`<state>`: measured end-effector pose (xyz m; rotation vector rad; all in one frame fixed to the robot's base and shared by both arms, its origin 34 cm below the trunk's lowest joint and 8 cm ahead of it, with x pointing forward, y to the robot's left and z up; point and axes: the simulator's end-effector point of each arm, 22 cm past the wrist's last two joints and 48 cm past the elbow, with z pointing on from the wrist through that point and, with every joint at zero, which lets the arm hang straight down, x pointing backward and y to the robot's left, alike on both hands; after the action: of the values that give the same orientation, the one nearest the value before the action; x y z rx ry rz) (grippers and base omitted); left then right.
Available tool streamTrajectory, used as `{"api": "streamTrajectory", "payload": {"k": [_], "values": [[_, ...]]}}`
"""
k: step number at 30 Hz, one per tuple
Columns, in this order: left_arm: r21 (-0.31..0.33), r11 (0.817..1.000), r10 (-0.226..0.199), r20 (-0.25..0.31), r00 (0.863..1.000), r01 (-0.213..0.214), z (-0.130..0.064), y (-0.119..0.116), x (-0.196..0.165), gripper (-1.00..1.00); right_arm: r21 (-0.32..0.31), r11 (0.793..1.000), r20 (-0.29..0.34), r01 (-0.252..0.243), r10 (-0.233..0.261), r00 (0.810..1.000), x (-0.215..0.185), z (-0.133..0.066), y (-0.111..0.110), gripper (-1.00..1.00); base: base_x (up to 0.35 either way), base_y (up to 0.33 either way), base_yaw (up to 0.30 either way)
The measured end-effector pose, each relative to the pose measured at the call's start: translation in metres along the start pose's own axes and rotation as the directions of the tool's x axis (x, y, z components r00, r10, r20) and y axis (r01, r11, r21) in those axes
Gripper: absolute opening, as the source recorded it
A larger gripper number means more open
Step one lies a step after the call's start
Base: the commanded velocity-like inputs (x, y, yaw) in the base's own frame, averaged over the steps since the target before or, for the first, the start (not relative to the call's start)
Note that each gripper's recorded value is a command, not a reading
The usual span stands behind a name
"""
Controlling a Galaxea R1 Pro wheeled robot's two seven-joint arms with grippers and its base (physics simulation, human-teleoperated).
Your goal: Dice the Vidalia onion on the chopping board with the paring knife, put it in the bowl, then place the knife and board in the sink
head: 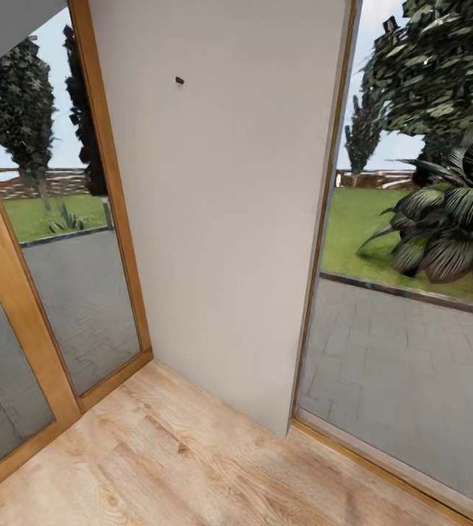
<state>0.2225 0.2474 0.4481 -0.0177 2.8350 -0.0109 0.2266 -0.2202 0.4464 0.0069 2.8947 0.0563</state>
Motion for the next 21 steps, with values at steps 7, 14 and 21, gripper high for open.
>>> {"api": "streamTrajectory", "payload": {"k": [7,14,21], "values": [[-0.004,1.000,0.000,0.180,0.984,0.001,0.004,0.002,-0.085,1.00,0.008,1.000,0.303,-0.001,-0.002,0.953,-0.101,-0.008,-0.005,1.00,0.000,0.000,0.000],[-0.015,1.000,0.012,0.362,0.932,-0.007,-0.008,0.010,-0.174,1.00,0.006,1.000,0.536,-0.006,0.002,0.844,-0.215,-0.040,-0.002,1.00,0.000,0.000,0.000],[-0.036,0.999,0.021,0.377,0.926,-0.008,-0.010,0.026,-0.181,1.00,0.003,1.000,0.571,-0.012,0.008,0.821,-0.232,-0.047,-0.002,1.00,0.000,0.000,0.000]]}}
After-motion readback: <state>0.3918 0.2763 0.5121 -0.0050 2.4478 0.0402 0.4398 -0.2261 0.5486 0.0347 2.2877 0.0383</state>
